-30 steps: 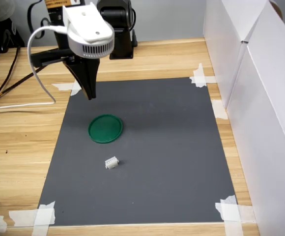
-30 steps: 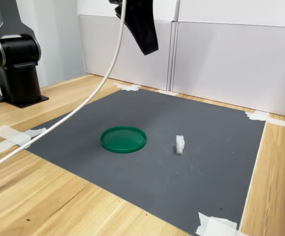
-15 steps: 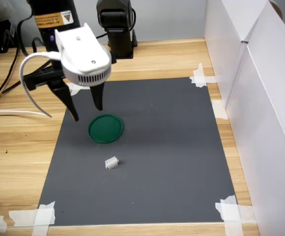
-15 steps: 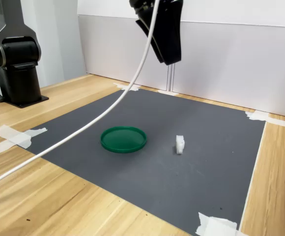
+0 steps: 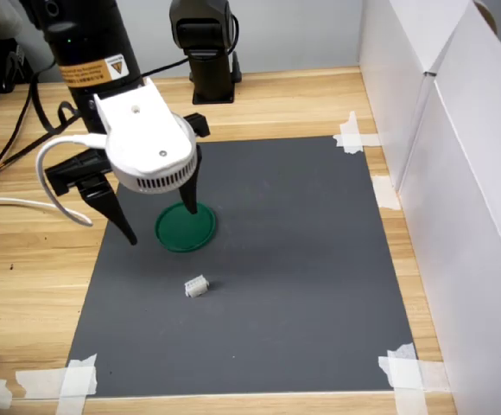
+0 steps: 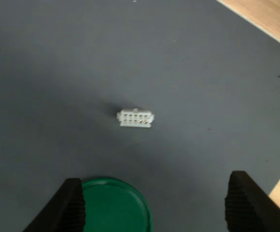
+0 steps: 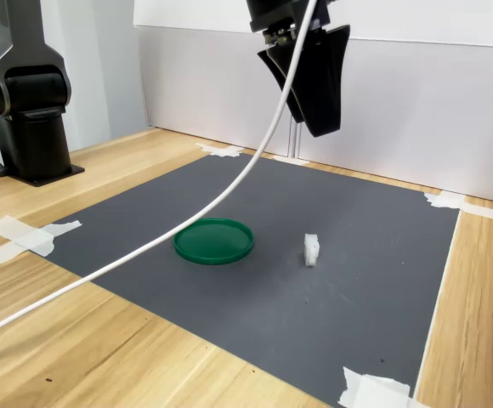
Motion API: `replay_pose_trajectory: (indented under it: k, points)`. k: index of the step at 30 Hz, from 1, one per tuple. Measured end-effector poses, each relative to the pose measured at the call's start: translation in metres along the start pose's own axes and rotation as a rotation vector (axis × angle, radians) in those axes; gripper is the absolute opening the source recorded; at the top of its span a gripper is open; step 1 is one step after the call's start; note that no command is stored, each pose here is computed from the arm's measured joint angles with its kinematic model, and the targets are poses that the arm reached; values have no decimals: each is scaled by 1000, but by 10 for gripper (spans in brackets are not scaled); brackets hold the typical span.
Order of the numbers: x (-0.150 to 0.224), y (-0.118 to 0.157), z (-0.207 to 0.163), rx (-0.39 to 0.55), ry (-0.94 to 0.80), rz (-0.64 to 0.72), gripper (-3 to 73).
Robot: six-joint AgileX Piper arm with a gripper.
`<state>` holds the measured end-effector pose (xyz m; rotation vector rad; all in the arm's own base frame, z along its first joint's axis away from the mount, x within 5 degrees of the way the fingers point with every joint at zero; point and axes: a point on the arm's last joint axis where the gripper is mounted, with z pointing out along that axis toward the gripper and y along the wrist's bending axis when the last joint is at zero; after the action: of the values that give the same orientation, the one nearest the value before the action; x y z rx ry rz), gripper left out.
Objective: Grasp a white terminal and put it in the green lid.
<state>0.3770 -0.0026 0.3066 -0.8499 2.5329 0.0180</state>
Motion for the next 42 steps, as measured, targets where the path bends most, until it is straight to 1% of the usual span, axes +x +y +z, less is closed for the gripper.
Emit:
replay_pose_trajectory:
  k: [4,7,15,22,42]
  points:
    - [-4,8,14,-9,50,-33,715]
    - [-6,12,27,-21,82,-18,715]
    - [-2,8,48,-20,131,3,715]
    - [-2,5,64,-18,126,3,714]
    - [6,4,104,-73,187,22,702]
